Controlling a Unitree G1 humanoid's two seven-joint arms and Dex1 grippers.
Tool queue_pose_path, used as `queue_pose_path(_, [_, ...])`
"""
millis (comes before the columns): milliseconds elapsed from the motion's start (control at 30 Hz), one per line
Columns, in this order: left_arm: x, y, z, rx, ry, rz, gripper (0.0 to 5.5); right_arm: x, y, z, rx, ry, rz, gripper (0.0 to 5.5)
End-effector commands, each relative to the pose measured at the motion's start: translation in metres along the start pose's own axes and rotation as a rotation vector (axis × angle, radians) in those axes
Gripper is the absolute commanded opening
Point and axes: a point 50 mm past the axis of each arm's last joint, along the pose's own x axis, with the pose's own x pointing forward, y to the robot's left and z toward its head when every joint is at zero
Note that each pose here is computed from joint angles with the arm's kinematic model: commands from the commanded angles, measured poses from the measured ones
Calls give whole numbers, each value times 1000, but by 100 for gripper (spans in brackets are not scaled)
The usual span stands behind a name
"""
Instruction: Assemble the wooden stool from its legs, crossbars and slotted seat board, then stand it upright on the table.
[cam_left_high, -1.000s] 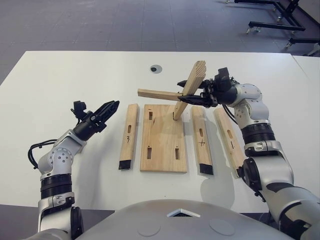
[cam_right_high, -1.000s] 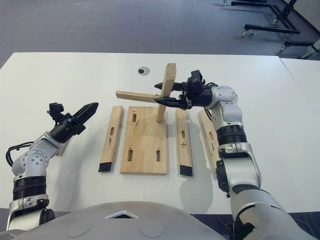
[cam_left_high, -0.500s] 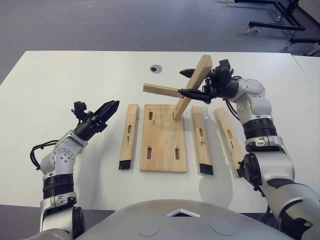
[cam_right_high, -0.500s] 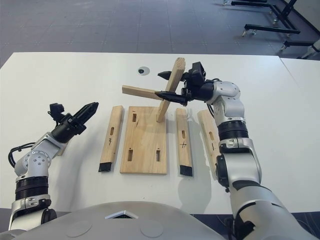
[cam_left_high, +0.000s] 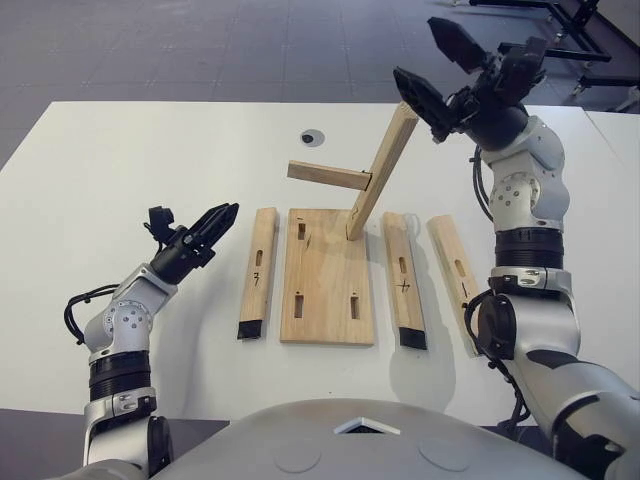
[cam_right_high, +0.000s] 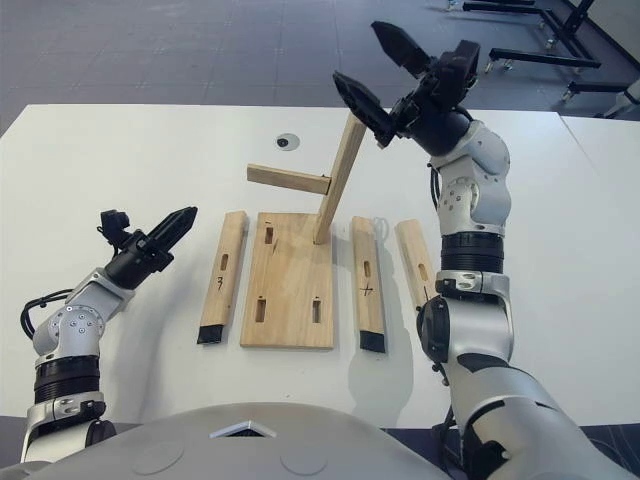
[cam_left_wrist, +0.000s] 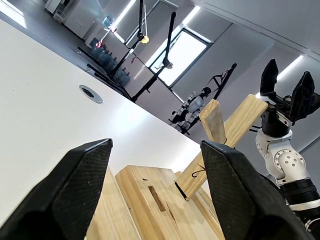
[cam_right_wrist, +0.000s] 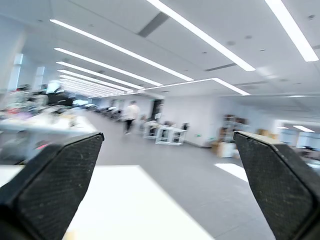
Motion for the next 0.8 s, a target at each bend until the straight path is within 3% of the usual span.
queue_pose_path(33, [-9, 0, 5, 65, -1, 64, 321, -13, 4, 5, -92, 2, -224, 479])
queue_pose_path(200, [-18, -4, 23, 255, -129, 258, 321, -47, 28, -15, -60, 269, -554, 479])
queue_pose_path(333, [-17, -18, 28, 483, -148, 403, 321, -89, 25, -26, 37, 493, -808, 479])
queue_pose_path(467, [0, -45, 33, 537, -191, 391, 321, -128, 20, -33, 139, 719, -864, 479])
queue_pose_path(533, [5, -59, 38, 523, -237, 411, 321, -140, 32, -37, 135, 824, -825, 479])
queue_pose_path(667, [4, -83, 42, 535, -315, 438, 321, -135, 58, -28, 71, 901, -705, 479])
queue_pose_path(800, [0, -86, 38, 526, -335, 485, 321, -133, 78, -21, 86, 997, -680, 479])
